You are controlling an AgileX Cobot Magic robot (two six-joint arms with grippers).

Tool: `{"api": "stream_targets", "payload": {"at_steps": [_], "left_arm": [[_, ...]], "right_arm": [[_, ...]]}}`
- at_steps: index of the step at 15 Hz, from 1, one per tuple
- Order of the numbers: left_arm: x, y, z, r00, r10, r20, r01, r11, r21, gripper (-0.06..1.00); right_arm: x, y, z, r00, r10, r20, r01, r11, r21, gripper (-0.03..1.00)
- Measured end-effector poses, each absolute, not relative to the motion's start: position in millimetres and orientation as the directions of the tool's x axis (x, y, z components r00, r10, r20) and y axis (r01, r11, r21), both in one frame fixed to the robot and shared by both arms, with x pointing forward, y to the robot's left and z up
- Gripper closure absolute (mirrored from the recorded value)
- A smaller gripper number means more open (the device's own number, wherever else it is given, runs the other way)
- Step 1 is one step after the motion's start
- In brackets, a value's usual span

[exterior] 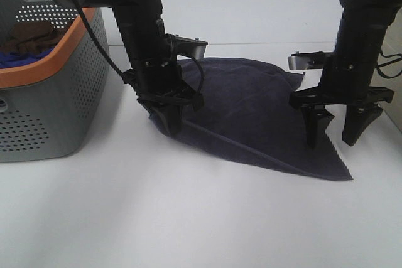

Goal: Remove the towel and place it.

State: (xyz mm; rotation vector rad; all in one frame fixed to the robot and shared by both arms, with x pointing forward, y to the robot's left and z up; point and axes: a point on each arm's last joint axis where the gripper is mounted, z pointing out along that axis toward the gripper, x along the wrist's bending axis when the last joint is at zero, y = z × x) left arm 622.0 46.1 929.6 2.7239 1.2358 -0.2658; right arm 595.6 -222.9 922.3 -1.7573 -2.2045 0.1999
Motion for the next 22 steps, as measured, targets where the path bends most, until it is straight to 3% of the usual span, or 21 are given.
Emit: {"api": "stream_targets", "payload": {"at_steps": [3,6,9,17,22], "left_arm": [[624,49,929,0.581,0.794,-0.18,0.809,-0.587,0.027,0.32],[624,51,930,0.557,0.814,-0.168,0.827,-0.561,0.022,0.14],[623,51,948,0.548,0.82,-0.165,0.836,-0.546,0.059,0.12],[603,71,1066,0.504,0.856,-0.115,0.838,-0.452,0.307,0.12],[608,157,1133,0.291,0.953,-0.088,0.864,-0.222,0.452,0.12]], "right_arm": [[593,-223,950,-0.182,0.972,0.147,0.949,0.212,-0.232,0.31],[587,-224,980,-0.183,0.972,0.144,0.967,0.205,-0.15,0.31],[578,-226,1015,-0.193,0.971,0.142,0.978,0.202,-0.054,0.31],[559,-230,1126,-0.12,0.981,0.15,0.955,0.072,0.288,0.3],[545,-292,1153,0.098,0.982,0.159,0.92,-0.15,0.361,0.3]]}}
